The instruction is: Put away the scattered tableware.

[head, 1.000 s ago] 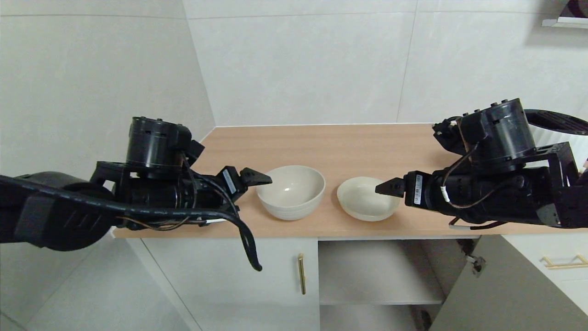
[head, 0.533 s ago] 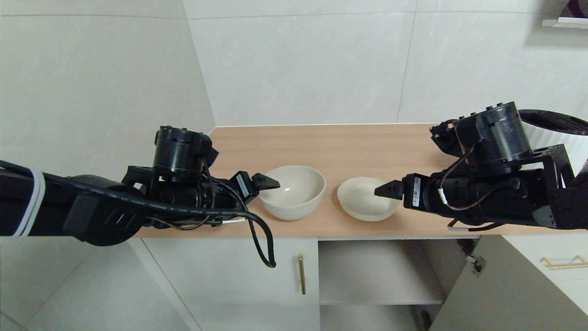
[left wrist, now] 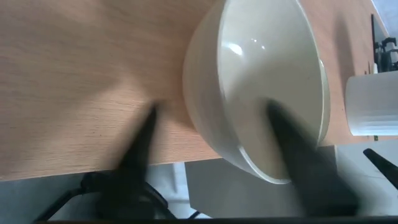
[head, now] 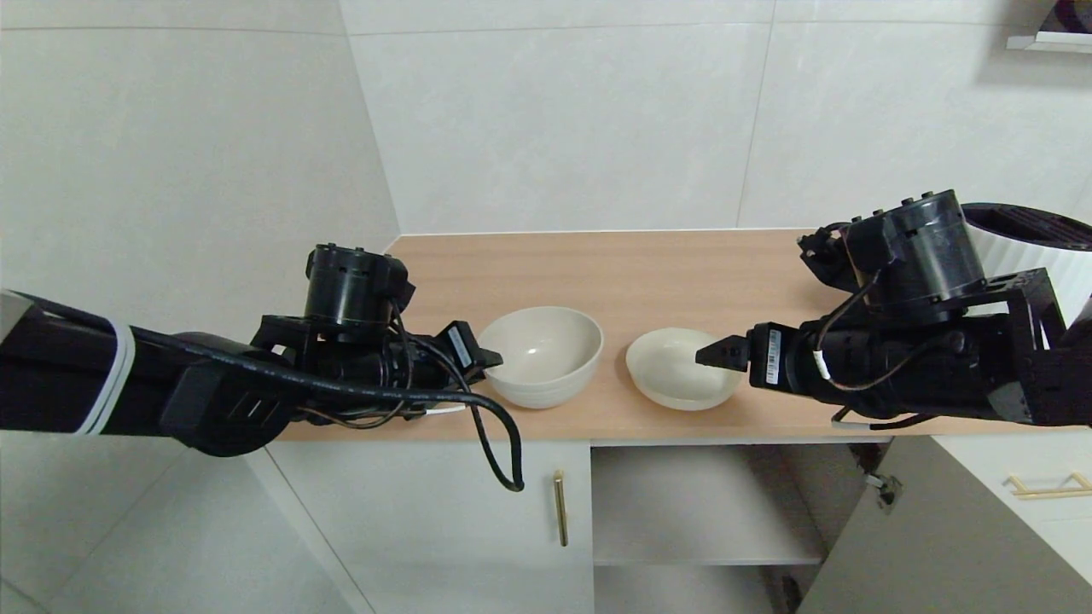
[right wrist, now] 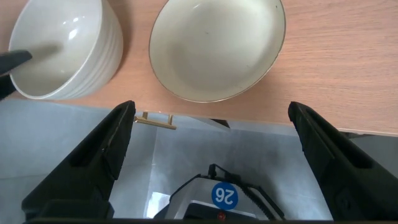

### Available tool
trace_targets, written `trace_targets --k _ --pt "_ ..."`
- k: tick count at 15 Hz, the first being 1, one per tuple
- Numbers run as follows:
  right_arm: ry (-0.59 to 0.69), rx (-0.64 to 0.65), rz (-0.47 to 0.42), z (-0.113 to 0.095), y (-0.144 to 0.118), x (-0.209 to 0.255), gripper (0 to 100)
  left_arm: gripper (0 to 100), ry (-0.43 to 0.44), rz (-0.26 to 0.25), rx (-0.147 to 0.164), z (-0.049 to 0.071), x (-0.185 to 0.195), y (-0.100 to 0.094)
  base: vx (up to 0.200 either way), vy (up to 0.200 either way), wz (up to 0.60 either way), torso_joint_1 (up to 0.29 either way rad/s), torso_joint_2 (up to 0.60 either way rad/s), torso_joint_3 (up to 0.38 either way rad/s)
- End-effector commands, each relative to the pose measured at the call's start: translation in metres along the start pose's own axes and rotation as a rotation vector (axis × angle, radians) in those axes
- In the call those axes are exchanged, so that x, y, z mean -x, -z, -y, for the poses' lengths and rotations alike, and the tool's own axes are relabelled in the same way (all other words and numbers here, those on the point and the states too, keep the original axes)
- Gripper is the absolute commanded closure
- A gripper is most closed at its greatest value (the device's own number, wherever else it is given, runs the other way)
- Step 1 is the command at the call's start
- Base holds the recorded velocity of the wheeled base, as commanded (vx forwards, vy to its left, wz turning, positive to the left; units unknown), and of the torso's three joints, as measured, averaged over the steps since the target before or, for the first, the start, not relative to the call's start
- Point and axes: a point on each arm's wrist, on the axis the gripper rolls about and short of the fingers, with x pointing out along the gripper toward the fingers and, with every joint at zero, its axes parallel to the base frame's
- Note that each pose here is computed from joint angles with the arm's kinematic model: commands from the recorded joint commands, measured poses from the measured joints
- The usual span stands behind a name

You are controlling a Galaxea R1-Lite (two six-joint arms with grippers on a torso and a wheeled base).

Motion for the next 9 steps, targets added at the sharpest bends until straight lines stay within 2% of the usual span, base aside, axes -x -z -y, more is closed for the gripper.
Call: trace_targets --k 1,4,9 --pt "-0.002 0.0 0.001 0.0 0.0 0.001 0 100 0.005 0.006 0.0 0.001 0.002 -0.001 0.0 0.0 0.0 0.0 0.0 0.0" --pt "0.005 0.002 -0.002 0.0 0.0 -0.001 0 100 0.014 0.015 -0.002 0.004 0.009 -0.002 0.0 0.0 0.0 0.0 0.0 0.0" --pt "0.153 0.025 0.021 -0.001 0.003 -0.032 0 100 0.041 0.031 -0.012 0.009 0.025 -0.003 0.0 0.0 0.0 0.0 0.0 0.0"
